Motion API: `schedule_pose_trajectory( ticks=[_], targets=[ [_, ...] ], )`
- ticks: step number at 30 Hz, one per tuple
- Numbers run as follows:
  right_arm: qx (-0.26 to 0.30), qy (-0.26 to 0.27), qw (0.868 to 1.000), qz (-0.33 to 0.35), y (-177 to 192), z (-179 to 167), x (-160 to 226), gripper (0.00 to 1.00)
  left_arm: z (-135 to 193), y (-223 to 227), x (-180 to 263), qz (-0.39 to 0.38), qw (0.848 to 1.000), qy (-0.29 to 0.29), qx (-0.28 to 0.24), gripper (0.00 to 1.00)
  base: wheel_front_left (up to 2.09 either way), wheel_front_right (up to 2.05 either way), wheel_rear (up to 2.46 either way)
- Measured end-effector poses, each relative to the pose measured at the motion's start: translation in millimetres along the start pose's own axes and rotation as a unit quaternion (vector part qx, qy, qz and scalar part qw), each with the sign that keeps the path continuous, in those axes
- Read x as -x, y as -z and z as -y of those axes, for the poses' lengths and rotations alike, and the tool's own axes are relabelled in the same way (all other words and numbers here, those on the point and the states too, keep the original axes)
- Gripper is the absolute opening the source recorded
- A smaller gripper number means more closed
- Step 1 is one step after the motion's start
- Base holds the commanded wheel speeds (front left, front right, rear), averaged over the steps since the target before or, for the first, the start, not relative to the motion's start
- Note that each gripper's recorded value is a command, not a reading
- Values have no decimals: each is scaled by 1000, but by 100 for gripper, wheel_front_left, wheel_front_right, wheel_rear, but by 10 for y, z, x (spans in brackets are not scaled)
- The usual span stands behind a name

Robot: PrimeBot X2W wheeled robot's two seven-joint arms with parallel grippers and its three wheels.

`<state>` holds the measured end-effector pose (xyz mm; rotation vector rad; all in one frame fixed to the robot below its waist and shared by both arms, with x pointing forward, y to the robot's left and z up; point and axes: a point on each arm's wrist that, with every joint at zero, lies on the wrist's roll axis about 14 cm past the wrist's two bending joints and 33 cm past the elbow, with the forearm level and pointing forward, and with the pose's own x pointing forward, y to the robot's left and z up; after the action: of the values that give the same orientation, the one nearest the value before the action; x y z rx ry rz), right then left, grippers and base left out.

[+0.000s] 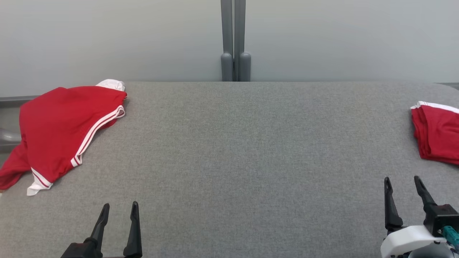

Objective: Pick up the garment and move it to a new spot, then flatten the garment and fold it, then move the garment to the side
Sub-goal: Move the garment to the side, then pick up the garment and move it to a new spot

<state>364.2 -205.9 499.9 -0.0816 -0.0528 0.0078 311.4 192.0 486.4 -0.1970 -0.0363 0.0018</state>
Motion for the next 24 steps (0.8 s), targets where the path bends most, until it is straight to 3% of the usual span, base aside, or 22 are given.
schedule_pose_trajectory(
  ticks=[6,17,24],
  targets=[
    [-35,-8,999,-13,94,-88,189,100,77,-41,-18,7,1000,14,-5,100,0,0,0],
    [-43,-9,999,-18,125,-103,227,100,190,-20,-38,5,1000,30,-2,100,0,0,0],
    [-51,-49,997,-18,115,-370,106,100,18,-25,81,7,1000,-2,0,100,0,0,0]
  ],
)
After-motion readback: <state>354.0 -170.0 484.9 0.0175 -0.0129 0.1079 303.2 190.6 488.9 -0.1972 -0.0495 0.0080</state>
